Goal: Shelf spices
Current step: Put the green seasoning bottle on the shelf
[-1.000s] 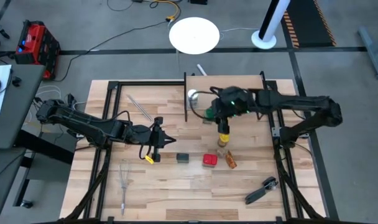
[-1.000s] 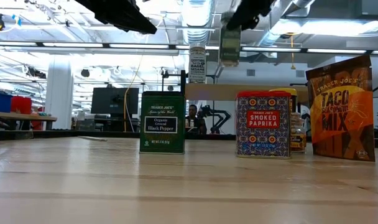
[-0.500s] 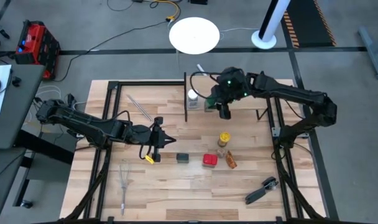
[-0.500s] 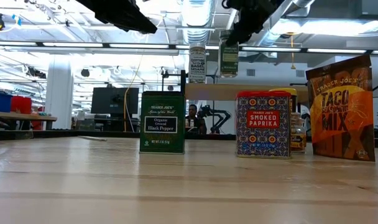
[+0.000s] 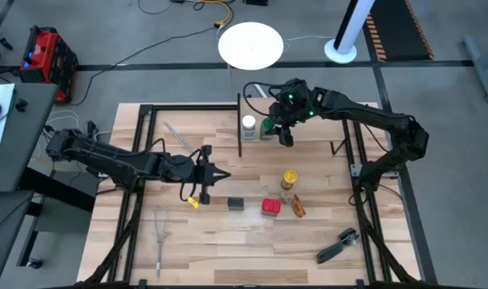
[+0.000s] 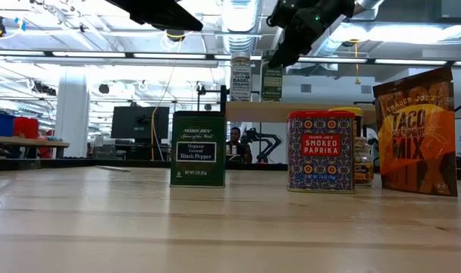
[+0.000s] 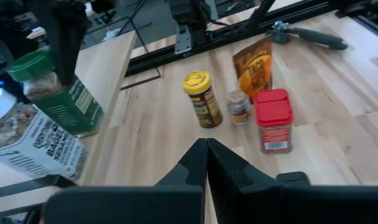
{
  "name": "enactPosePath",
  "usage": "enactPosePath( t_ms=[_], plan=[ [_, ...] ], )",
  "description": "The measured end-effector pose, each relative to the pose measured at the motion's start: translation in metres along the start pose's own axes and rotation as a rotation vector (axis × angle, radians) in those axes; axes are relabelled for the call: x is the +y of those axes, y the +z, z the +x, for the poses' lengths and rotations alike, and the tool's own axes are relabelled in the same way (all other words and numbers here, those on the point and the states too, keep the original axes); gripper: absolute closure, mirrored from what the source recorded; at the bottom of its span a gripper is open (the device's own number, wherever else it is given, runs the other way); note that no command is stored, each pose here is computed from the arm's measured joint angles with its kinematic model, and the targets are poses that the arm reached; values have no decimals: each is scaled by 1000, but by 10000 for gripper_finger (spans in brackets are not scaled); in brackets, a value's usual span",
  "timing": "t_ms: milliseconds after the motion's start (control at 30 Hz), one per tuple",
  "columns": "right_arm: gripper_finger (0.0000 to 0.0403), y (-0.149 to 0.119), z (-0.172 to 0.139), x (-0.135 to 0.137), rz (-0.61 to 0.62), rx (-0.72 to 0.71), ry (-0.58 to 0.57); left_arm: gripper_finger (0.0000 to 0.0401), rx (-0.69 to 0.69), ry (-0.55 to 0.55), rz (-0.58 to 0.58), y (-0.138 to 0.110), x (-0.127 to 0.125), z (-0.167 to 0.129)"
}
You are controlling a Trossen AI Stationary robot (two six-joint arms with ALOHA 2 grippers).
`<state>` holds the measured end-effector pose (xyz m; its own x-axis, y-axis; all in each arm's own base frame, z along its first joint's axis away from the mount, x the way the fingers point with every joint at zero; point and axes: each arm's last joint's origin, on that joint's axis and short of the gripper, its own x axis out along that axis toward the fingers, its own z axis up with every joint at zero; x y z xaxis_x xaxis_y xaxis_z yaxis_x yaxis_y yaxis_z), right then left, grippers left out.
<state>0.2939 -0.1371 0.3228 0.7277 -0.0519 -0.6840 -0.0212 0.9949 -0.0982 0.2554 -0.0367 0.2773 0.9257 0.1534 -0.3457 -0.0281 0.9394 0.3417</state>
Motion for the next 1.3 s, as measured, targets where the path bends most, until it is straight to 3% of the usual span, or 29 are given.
enactPosePath(
  t_ms=[467, 633, 700, 1300],
  plan=[
    [205, 2, 3, -2, -39, -17, -7, 401, 0, -31, -14, -3, 9, 3],
    [133, 7, 3, -1, -53, -35, -65, 401, -1, -35, -15, -3, 9, 3],
    [122, 9, 0, -3, -51, -39, -69, 401, 1, -36, -14, -3, 9, 3],
    [130, 40, -35, -2, -63, -45, -141, 401, 29, -42, -17, -6, 8, 3]
  ],
)
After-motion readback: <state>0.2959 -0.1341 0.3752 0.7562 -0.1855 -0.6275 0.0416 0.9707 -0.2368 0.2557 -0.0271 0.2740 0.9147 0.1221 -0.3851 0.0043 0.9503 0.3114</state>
